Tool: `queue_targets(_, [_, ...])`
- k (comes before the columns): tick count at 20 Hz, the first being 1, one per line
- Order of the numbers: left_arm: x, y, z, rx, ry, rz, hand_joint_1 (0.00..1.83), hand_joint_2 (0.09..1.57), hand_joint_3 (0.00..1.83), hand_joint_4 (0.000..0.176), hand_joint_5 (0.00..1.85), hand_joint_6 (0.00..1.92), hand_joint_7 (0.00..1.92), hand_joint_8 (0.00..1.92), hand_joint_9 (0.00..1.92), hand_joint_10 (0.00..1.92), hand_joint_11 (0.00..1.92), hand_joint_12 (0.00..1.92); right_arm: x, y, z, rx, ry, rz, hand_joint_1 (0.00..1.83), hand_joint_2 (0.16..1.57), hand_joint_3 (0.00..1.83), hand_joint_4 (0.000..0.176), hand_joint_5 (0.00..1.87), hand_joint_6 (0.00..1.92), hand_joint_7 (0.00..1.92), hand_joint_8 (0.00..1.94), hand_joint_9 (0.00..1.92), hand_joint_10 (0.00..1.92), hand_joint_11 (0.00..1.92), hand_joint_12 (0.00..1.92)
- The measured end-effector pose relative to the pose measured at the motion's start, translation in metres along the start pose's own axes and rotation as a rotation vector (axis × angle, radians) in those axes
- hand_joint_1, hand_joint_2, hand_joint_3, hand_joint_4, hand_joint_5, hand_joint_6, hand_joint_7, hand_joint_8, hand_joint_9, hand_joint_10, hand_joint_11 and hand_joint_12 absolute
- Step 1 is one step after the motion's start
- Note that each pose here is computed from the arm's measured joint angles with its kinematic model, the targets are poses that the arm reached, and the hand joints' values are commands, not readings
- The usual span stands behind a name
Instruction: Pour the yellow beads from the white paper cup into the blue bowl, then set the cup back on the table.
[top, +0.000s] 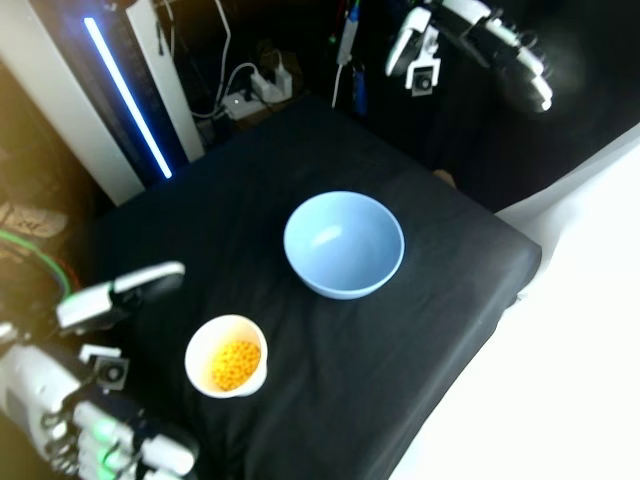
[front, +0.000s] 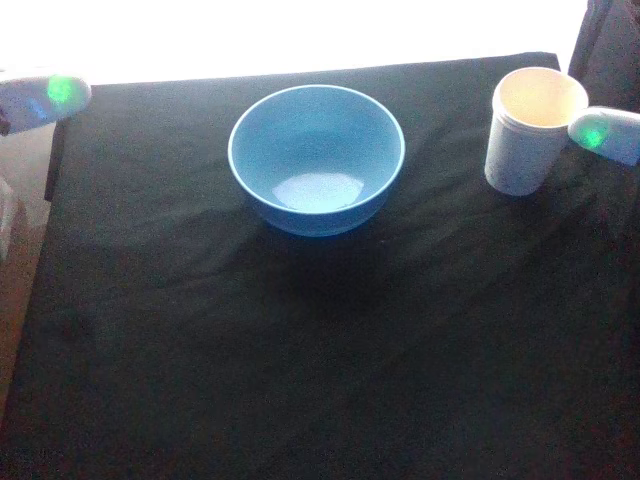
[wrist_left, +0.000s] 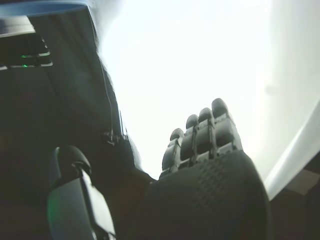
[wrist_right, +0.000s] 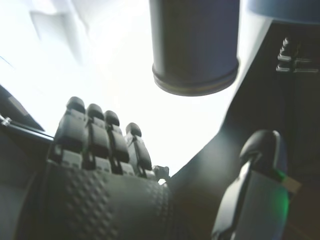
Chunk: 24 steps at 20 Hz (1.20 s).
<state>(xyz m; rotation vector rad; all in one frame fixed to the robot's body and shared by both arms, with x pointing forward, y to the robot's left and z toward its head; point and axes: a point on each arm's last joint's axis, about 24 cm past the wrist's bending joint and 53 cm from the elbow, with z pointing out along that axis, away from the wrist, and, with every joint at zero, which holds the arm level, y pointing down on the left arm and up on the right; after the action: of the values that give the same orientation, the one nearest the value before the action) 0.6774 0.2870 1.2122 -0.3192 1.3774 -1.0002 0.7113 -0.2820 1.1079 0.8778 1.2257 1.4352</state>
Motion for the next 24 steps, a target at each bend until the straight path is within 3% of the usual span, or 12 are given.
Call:
queue_targets(2, [0.0,0.001,0.001,-0.001,0.0,0.002,0.48,0.83,0.0,0.107,0.0,0.0,0.05,0.0,0.02,0.0,0.0,0.16,-0.003,-0.001,0.0,0.001,-0.012,0.002,0.66,0.62,0.01,0.042,0.0,0.0,0.02,0.0,0.0,0.0,0.0,0.0])
queue_targets(4, [0.003,0.001,0.001,0.0,0.006,0.001,0.5,0.83,0.0,0.119,0.0,0.0,0.04,0.0,0.02,0.0,0.0,0.14,-0.003,-0.005,0.0,0.004,-0.018,0.008,0.65,0.61,0.0,0.036,0.0,0.0,0.0,0.0,0.0,0.0,0.0,0.0])
queue_targets(7, [0.003,0.002,0.001,-0.001,0.004,-0.002,0.51,0.82,0.0,0.107,0.0,0.0,0.04,0.0,0.02,0.0,0.0,0.12,0.004,-0.022,0.0,0.049,-0.016,0.021,0.63,0.6,0.0,0.037,0.0,0.0,0.0,0.0,0.0,0.0,0.0,0.0])
queue_targets(9, [0.005,0.003,0.001,-0.004,0.01,-0.001,0.51,0.83,0.0,0.1,0.0,0.0,0.05,0.0,0.03,0.0,0.01,0.12,0.006,-0.03,0.0,0.073,-0.01,0.02,0.66,0.59,0.0,0.019,0.0,0.0,0.0,0.0,0.0,0.0,0.0,0.0])
queue_targets(10, [0.005,0.003,0.001,-0.004,0.009,-0.002,0.53,0.83,0.0,0.087,0.0,0.0,0.05,0.0,0.03,0.0,0.01,0.12,0.007,-0.034,0.0,0.082,-0.007,0.017,0.66,0.59,0.0,0.017,0.0,0.0,0.0,0.0,0.0,0.0,0.0,0.0])
queue_targets(11, [0.005,0.003,0.001,-0.006,0.008,-0.002,0.52,0.83,0.0,0.096,0.0,0.0,0.04,0.0,0.02,0.0,0.0,0.12,0.006,-0.036,0.0,0.088,-0.012,0.019,0.68,0.61,0.0,0.022,0.0,0.0,0.0,0.0,0.0,0.0,0.0,0.0])
queue_targets(13, [0.005,0.003,0.001,-0.005,0.009,-0.002,0.54,0.84,0.0,0.083,0.0,0.0,0.03,0.0,0.02,0.0,0.0,0.09,0.006,-0.042,0.001,0.105,-0.011,0.015,0.69,0.64,0.02,0.045,0.0,0.0,0.0,0.0,0.0,0.0,0.0,0.0])
queue_targets(14, [0.006,0.003,0.001,-0.004,0.01,-0.002,0.54,0.83,0.0,0.103,0.0,0.0,0.03,0.0,0.02,0.0,0.0,0.08,0.006,-0.046,0.001,0.116,-0.013,0.016,0.66,0.63,0.01,0.054,0.02,0.01,0.0,0.0,0.0,0.0,0.0,0.0])
queue_targets(17, [0.006,0.004,0.001,-0.005,0.011,-0.002,0.5,0.81,0.0,0.107,0.0,0.0,0.04,0.0,0.01,0.0,0.0,0.03,0.005,-0.053,0.001,0.138,-0.011,0.009,0.64,0.63,0.01,0.049,0.02,0.0,0.0,0.0,0.0,0.0,0.0,0.0])
queue_targets(18, [0.006,0.004,0.001,-0.005,0.012,-0.002,0.51,0.81,0.0,0.093,0.0,0.0,0.05,0.01,0.03,0.01,0.0,0.03,0.005,-0.054,0.001,0.145,-0.011,0.01,0.63,0.61,0.0,0.051,0.02,0.01,0.0,0.0,0.0,0.0,0.0,0.0])
queue_targets(20, [0.007,0.004,0.001,-0.005,0.011,-0.007,0.53,0.8,0.0,0.092,0.0,0.0,0.07,0.01,0.04,0.01,0.02,0.03,0.004,-0.056,0.002,0.15,-0.013,0.007,0.63,0.61,0.0,0.045,0.01,0.0,0.0,0.0,0.0,0.0,0.0,0.0])
queue_targets(24, [0.011,0.004,0.002,-0.004,0.016,-0.01,0.55,0.8,0.0,0.088,0.0,0.0,0.05,0.0,0.03,0.0,0.0,0.03,0.001,-0.059,0.003,0.154,-0.019,0.001,0.67,0.57,0.0,0.062,0.03,0.01,0.0,0.0,0.0,0.0,0.0,0.0])
